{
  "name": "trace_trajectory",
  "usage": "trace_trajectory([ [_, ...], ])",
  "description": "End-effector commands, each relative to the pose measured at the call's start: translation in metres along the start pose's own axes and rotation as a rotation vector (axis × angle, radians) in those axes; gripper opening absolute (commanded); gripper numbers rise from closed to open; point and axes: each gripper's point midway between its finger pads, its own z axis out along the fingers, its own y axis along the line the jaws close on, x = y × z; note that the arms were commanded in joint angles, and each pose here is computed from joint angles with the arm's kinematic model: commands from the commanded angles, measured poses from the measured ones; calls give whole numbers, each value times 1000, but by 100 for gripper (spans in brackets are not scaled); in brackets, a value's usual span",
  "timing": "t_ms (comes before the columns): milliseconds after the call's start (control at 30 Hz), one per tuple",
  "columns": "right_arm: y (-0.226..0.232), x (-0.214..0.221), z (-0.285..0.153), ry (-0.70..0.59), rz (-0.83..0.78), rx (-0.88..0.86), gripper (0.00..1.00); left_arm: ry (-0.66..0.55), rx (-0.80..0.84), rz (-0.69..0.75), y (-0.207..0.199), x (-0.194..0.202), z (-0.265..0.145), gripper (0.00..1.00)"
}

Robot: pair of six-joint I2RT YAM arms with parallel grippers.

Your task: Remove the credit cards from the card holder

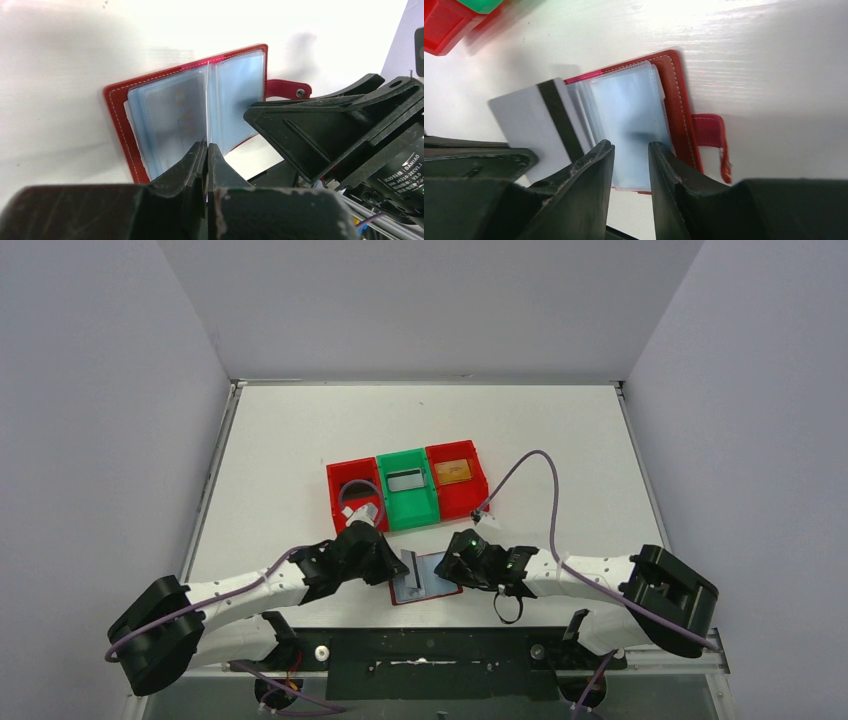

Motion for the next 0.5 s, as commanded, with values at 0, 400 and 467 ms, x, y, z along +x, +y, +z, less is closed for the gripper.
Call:
trace_trajectory([
  [0,13,-24,-16,-89,-48,-16,33,-114,26,42,-22,-30,-19,0],
  [400,73,-8,-7,-11,-168,-192,21,-255,48,-9,-18,-51,-49,0],
  [467,71,-3,1,12,-182,-173,19,-265,46,-19,-15,-52,-52,0],
])
